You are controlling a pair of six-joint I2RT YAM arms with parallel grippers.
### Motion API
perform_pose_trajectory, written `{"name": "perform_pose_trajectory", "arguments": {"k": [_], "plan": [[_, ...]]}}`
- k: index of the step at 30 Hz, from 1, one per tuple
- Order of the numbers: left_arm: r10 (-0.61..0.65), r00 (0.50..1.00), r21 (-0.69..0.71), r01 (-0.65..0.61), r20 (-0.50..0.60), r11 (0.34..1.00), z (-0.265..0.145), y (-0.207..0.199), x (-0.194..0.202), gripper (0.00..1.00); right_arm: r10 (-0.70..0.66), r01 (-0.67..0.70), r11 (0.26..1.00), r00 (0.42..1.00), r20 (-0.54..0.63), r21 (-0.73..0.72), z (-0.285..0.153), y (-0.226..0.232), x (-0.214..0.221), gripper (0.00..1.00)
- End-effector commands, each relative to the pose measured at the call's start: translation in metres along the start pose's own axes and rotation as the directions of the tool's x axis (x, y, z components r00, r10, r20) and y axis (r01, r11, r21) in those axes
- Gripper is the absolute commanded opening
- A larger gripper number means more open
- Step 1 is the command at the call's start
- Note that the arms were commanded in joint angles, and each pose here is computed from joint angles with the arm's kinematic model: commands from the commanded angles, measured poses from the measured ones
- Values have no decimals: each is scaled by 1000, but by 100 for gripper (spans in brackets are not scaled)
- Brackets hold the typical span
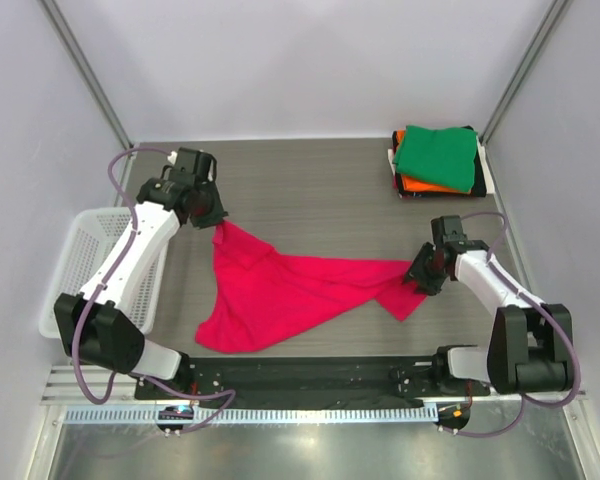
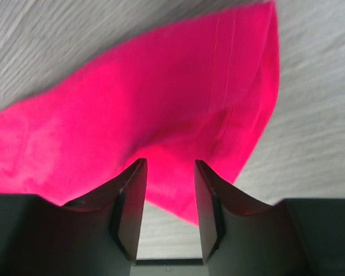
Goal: Fold and stack the t-shirts
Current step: Flatten the tshirt out
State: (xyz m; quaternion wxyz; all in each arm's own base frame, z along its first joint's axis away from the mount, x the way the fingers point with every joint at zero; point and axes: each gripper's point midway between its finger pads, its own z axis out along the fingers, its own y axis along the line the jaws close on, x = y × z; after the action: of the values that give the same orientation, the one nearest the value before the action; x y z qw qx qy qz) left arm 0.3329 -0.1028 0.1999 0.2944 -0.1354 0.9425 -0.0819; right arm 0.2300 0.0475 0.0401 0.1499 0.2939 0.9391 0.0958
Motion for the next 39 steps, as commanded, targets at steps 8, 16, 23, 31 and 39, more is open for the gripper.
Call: {"name": "perform_pose_trajectory", "arguments": {"k": [8,16,23,31,39], "plan": [[11,999,61,-14,40,998,-6,-4,-3,0,-6,5,1000,996,93,14,25,7,-52,51],[17,999,46,-18,36,999,-4,1,1,0,-41,52,997,977,208,-51,8,36,-97,56],[19,1000,35,-20,11,999,3,4,10,0,-54,91,977,980,190,-192,0,57,-86,55],[14,1000,41,-14,2,999,9,6,17,0,-33,76,978,976,215,-194,-21,32,-42,49],[-1,1000,50,1,-2,999,9,6,21,0,-68,103,968,985,155,-227,-1,35,-18,46]]}}
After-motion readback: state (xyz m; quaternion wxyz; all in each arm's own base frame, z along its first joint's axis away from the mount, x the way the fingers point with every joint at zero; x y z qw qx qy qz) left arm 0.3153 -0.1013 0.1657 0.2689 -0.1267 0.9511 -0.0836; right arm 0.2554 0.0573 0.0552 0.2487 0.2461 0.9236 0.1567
